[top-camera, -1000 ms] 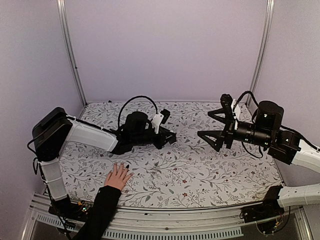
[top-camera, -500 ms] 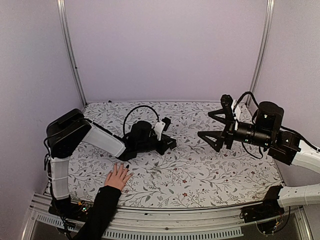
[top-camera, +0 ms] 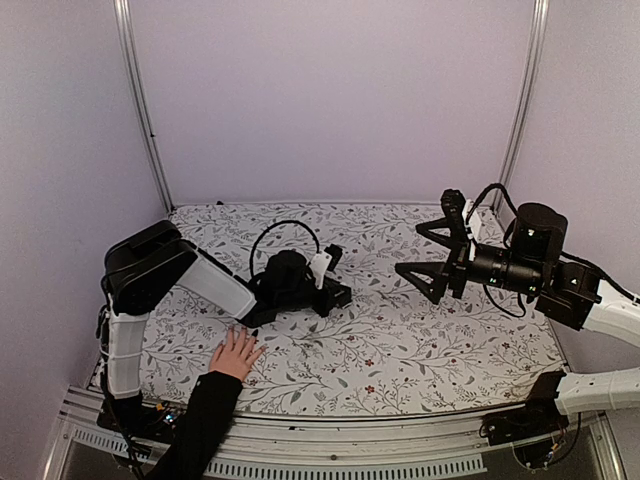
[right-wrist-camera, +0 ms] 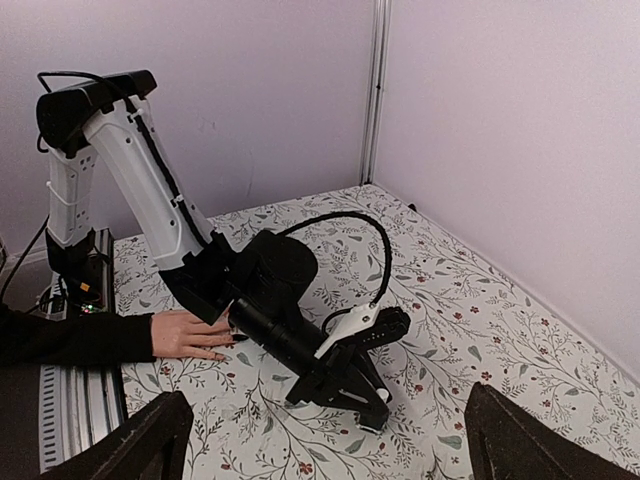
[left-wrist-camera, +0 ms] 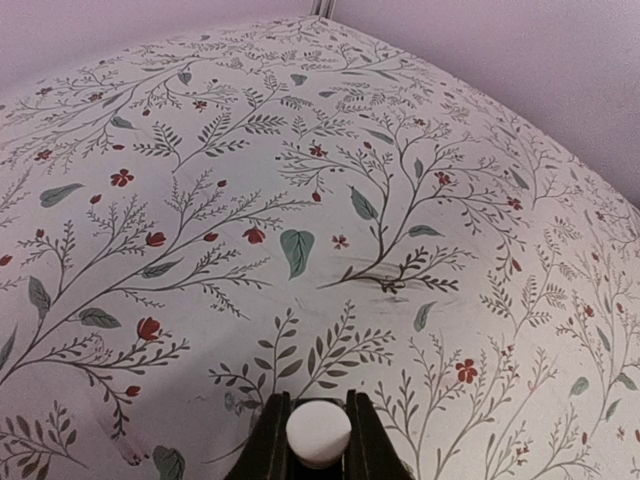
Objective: Paint the nails
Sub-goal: Place the nail polish bottle at the center of the board, then reset both arms
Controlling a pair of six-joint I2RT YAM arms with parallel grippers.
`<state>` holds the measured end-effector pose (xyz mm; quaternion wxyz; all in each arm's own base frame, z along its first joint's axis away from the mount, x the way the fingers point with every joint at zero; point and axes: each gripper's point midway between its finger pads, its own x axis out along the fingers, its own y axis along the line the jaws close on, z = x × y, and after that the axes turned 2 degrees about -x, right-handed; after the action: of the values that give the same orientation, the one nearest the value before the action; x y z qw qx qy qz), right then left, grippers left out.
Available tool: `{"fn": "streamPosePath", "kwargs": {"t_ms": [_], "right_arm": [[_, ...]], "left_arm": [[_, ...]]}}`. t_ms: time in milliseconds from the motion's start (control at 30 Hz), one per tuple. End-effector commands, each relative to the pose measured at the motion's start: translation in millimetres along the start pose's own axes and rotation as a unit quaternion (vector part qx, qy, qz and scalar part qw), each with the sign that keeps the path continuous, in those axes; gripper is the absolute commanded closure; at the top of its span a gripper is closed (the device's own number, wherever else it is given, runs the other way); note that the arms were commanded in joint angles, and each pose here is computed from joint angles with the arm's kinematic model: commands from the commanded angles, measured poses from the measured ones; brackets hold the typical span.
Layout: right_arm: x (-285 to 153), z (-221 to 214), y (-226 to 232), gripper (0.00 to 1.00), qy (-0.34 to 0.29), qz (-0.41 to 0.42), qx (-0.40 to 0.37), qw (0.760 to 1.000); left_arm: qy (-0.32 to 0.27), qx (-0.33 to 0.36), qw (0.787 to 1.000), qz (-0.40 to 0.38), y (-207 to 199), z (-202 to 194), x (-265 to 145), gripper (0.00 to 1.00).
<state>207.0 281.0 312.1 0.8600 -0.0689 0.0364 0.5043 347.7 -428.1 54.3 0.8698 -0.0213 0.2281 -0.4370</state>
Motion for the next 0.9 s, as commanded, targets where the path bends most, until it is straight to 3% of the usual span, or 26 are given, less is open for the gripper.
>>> {"fn": "streamPosePath", "kwargs": {"t_ms": [0,200,467,533,667,767,867], "right_arm": [[0,7,-4,0.01,-0.012,-0.01,0.002,1.0],[0,8,-4,0.01,-0.013,-0.009,0.002,1.0],[1,10,-4,0.01,-0.015,-0.009,0.004,1.0],[2,11,-5,0.01,-0.016,-0.011,0.006,1.0],[6,12,-10,0.01,-0.017,-0.016,0.012,1.0],[9,12,-19,0.01,-0.019,-0.024,0.023,0.999],[9,9,-34,0.01,-0.023,-0.033,0.04,0.998]], "left_arm": [[-0.022,0.002,1.0,-0.005,-4,13,1,0.84],[-0.028,0.015,0.999,-0.008,-12,25,-10,0.6],[-0.041,0.028,0.999,-0.023,-29,62,-31,0.43],[-0.041,0.029,0.998,-0.026,-33,77,-37,0.24],[-0.047,0.028,0.998,-0.016,-30,115,-59,0.08],[-0.061,0.015,0.998,-0.006,-18,147,-84,0.01],[-0.068,-0.013,0.998,0.007,4,169,-112,0.0]]}}
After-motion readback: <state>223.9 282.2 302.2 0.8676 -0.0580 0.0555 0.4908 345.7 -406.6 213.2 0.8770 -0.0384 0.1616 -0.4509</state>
